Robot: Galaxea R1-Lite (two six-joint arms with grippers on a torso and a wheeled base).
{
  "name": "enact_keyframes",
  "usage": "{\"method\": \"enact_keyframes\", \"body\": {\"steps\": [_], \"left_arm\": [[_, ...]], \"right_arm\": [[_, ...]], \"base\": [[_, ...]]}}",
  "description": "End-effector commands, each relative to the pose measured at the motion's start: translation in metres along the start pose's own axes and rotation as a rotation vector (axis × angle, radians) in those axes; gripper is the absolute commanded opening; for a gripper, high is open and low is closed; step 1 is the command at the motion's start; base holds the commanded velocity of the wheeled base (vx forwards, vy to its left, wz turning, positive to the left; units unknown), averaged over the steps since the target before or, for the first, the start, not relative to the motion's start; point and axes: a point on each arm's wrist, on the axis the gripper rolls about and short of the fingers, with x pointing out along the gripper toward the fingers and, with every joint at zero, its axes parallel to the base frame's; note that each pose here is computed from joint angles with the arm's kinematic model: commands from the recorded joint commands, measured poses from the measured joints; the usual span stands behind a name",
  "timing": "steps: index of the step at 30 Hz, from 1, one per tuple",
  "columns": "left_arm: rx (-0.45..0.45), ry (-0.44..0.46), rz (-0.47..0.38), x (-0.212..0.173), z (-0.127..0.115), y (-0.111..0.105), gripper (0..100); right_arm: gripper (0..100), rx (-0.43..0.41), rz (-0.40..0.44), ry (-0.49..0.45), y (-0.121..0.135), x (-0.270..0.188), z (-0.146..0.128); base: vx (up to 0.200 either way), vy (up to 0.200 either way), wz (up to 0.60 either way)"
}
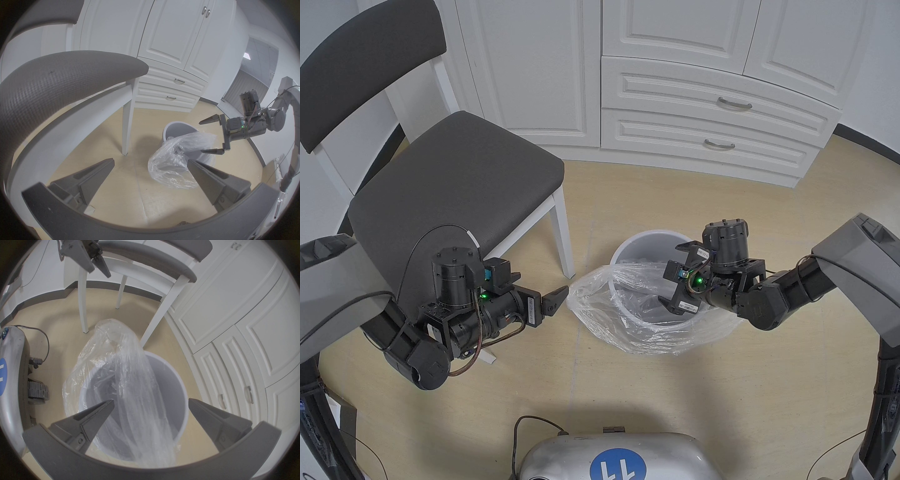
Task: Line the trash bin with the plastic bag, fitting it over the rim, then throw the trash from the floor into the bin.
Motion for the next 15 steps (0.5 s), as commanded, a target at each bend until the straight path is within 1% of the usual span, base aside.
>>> {"method": "enact_keyframes", "body": {"steps": [1, 6, 7, 9, 11, 12, 13, 15], "left_arm": [[0.0, -0.001, 0.001, 0.001, 0.0, 0.0, 100], [-0.001, -0.003, 0.005, 0.001, 0.001, 0.002, 100], [-0.001, -0.003, 0.005, 0.001, 0.001, 0.002, 100], [-0.002, -0.005, 0.007, 0.001, 0.001, 0.003, 100], [-0.002, -0.005, 0.008, 0.002, 0.001, 0.003, 100], [-0.002, -0.005, 0.008, 0.002, 0.001, 0.003, 100], [-0.002, -0.005, 0.008, 0.002, 0.001, 0.003, 100], [-0.002, -0.005, 0.008, 0.002, 0.001, 0.003, 100]], "right_arm": [[100, 0.016, 0.036, 0.028, 0.012, 0.023, -0.008], [100, 0.039, 0.038, 0.041, 0.011, 0.038, -0.013], [0, 0.04, 0.037, 0.043, 0.011, 0.039, -0.013], [0, 0.045, 0.034, 0.039, 0.01, 0.04, -0.013], [0, 0.061, 0.018, 0.017, 0.003, 0.037, -0.008], [0, 0.066, 0.0, 0.005, -0.004, 0.033, -0.004], [0, 0.067, -0.004, 0.002, -0.006, 0.032, -0.003], [0, 0.071, -0.045, -0.026, -0.023, 0.022, 0.007]], "base": [[0.0, 0.0, 0.0], [0.0, 0.0, 0.0], [0.0, 0.0, 0.0], [0.0, 0.0, 0.0], [0.0, 0.0, 0.0], [0.0, 0.0, 0.0], [0.0, 0.0, 0.0], [0.0, 0.0, 0.0]]}}
